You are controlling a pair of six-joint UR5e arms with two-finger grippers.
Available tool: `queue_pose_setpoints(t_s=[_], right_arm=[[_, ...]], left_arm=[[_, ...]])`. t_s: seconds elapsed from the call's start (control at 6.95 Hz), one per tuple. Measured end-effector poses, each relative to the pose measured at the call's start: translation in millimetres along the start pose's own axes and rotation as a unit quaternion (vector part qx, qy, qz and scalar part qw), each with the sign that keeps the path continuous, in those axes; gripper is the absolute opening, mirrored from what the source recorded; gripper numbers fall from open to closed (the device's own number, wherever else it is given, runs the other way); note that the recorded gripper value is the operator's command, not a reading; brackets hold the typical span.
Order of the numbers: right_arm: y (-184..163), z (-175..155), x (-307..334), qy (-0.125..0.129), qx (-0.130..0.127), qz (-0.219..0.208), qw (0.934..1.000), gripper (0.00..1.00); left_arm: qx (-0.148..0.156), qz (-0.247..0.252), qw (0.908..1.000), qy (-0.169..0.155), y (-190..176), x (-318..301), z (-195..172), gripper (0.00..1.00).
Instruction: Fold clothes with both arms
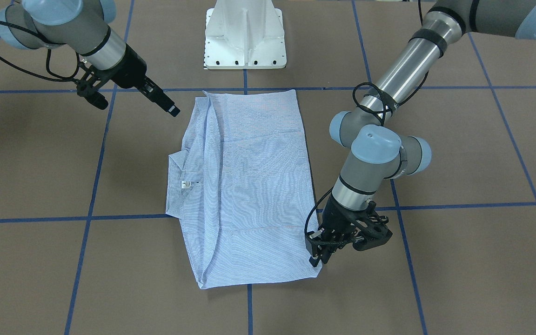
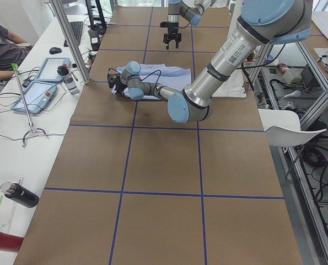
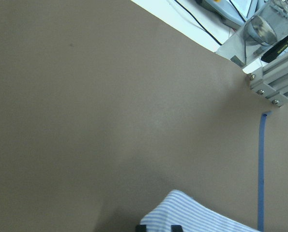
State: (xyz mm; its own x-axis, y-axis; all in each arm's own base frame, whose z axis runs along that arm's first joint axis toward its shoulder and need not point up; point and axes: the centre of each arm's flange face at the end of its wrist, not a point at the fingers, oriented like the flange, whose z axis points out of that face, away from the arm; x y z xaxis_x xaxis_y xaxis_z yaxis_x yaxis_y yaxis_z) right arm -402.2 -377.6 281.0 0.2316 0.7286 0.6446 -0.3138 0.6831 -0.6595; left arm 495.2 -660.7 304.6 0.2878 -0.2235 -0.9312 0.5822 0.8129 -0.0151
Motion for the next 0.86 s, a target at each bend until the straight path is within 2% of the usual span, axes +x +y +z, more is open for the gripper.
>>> queue_pose_setpoints(t_s=[0.29,0.43,0.58,0.86], right_arm=[[53,55,2,-0.001,0.031,-0.04,0.9987,1.0],[86,80,9,0.022,0.05,-0.084,0.995,1.0],[113,98,14,0.065,0.067,-0.143,0.9853,1.0],[135,124,34,0.147,0.094,-0.249,0.9525,1.0]], left_arm=[[-0.025,0.006,0.9992,0.032,-17,-23,-53,0.92],[-0.034,0.005,0.9985,0.043,-30,-41,-83,0.92],[-0.037,0.003,0.9981,0.049,-41,-53,-102,0.92],[-0.037,0.001,0.998,0.052,-49,-60,-115,0.92]])
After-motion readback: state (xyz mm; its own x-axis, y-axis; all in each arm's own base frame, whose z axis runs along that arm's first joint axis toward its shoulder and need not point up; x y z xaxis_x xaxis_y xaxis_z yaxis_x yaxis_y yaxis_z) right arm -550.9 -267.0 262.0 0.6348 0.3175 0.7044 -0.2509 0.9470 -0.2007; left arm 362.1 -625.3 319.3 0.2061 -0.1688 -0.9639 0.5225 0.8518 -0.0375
